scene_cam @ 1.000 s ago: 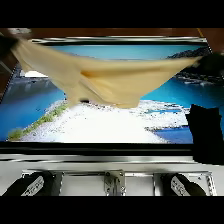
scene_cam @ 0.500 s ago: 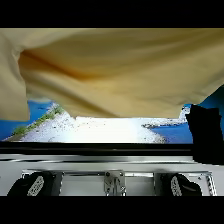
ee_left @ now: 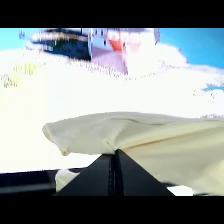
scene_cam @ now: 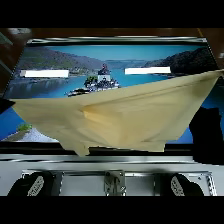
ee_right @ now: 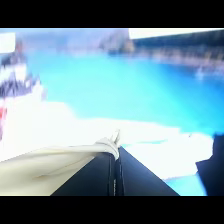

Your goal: Fold the shirts.

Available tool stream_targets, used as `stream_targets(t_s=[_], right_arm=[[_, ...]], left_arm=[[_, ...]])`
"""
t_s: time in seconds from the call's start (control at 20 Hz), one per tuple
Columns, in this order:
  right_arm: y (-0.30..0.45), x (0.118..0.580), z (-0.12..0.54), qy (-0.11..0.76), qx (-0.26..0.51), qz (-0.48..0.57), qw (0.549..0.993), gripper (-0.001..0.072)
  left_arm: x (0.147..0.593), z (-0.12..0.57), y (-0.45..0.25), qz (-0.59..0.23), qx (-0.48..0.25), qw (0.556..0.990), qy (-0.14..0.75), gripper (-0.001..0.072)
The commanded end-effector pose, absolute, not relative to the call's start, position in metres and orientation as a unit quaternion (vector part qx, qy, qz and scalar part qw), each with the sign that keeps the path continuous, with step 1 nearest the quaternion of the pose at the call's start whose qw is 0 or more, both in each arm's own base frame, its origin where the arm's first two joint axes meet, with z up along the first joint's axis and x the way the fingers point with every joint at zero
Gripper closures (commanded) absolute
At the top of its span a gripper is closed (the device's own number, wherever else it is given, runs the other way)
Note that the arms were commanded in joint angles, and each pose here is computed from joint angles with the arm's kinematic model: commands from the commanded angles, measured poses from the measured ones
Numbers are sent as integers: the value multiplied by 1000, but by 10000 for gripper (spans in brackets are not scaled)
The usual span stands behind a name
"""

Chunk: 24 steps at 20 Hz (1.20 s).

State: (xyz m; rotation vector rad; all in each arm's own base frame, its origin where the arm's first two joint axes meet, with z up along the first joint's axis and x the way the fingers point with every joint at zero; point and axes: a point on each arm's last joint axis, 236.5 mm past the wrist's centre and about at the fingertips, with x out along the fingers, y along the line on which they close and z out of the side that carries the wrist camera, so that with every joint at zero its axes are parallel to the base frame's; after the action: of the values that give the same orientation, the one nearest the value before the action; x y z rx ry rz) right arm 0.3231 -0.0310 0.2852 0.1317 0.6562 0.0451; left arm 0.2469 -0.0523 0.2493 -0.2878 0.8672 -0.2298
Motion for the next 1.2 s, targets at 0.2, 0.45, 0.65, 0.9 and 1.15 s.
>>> stream_targets(t_s=[0.2,0.45,0.65,0.9,1.15], right_arm=[[-23,491,110,351,239,40,905,656],[9,573,58,273,253,10,928,656],[58,568,-5,343,245,40,906,655],[64,560,4,354,242,56,902,201],[-46,477,35,453,131,5,882,77]], left_arm=[[357,103,-50,-78,-326,845,417,673],[447,40,-37,-50,-366,853,369,673],[451,-43,-58,-34,-371,815,443,672],[445,-48,-60,-51,-379,794,474,202],[390,-26,8,-74,-321,743,582,121]])
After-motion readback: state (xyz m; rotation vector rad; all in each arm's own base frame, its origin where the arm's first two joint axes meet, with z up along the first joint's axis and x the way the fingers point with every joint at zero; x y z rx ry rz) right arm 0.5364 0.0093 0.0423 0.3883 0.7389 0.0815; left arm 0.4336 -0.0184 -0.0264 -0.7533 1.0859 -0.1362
